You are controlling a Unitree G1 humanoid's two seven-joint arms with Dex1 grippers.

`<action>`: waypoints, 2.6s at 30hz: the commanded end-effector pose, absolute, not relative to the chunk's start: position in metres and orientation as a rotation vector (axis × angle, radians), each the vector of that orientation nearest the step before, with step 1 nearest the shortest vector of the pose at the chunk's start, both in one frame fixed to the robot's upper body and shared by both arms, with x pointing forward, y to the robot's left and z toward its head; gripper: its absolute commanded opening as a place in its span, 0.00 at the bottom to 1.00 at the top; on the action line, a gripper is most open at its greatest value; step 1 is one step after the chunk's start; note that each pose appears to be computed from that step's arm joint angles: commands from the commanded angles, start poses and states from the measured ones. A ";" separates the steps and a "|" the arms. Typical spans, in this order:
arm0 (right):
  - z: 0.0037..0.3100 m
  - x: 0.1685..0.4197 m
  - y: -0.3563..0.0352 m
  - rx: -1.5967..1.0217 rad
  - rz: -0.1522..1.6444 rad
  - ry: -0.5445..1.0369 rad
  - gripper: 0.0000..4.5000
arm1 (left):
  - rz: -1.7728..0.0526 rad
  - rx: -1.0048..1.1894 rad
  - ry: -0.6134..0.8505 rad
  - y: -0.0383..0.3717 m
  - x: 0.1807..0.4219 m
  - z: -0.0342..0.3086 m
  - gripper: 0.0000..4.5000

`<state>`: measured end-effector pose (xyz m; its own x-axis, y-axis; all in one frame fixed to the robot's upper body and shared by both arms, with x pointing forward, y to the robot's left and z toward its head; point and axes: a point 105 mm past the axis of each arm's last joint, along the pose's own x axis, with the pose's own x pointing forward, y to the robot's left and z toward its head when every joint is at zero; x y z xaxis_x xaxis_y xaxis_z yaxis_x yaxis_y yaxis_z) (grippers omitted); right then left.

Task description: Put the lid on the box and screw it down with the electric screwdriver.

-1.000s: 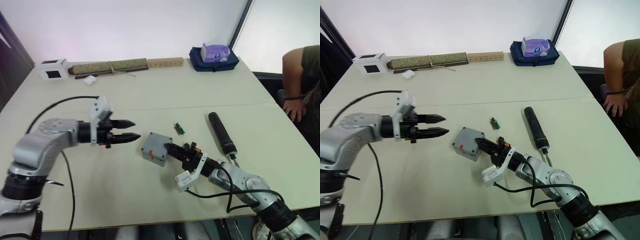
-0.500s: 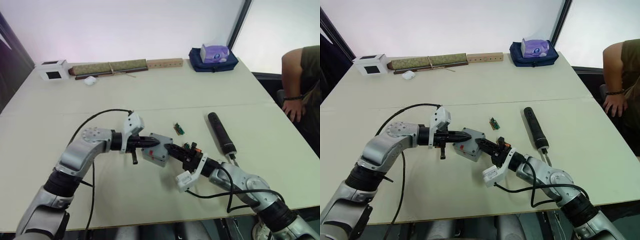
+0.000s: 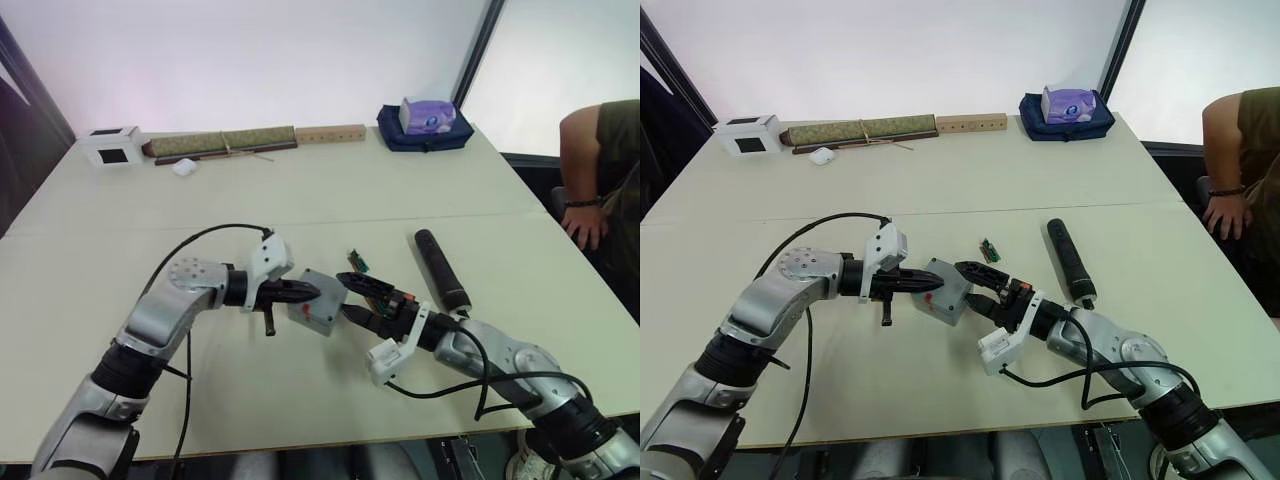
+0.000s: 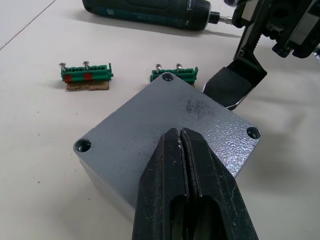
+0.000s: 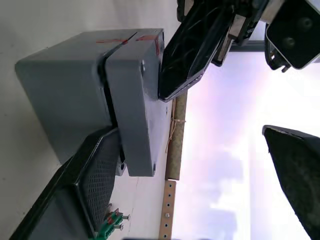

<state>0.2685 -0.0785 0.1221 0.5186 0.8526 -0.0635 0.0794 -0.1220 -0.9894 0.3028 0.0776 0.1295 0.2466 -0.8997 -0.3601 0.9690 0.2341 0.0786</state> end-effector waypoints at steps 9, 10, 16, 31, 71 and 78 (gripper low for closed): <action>0.136 0.256 -0.084 -1.571 0.914 -0.933 1.00 | -1.218 0.350 0.468 0.086 0.303 0.093 0.00; 0.136 0.256 -0.085 -1.575 0.916 -0.934 1.00 | -1.213 0.350 0.475 0.087 0.303 0.092 0.00; 0.141 0.260 -0.088 -1.489 0.902 -0.879 1.00 | -1.227 0.341 0.441 0.085 0.302 0.097 0.00; 0.124 0.250 -0.100 -0.751 1.131 0.029 0.03 | -1.100 0.244 0.220 0.110 0.311 0.150 0.00; 0.103 0.274 -0.050 -0.607 1.270 0.225 0.01 | -1.164 0.354 0.428 0.120 0.278 0.100 0.00; 0.104 0.278 -0.046 -0.615 1.272 0.209 0.01 | -1.153 0.361 0.447 0.128 0.274 0.100 0.00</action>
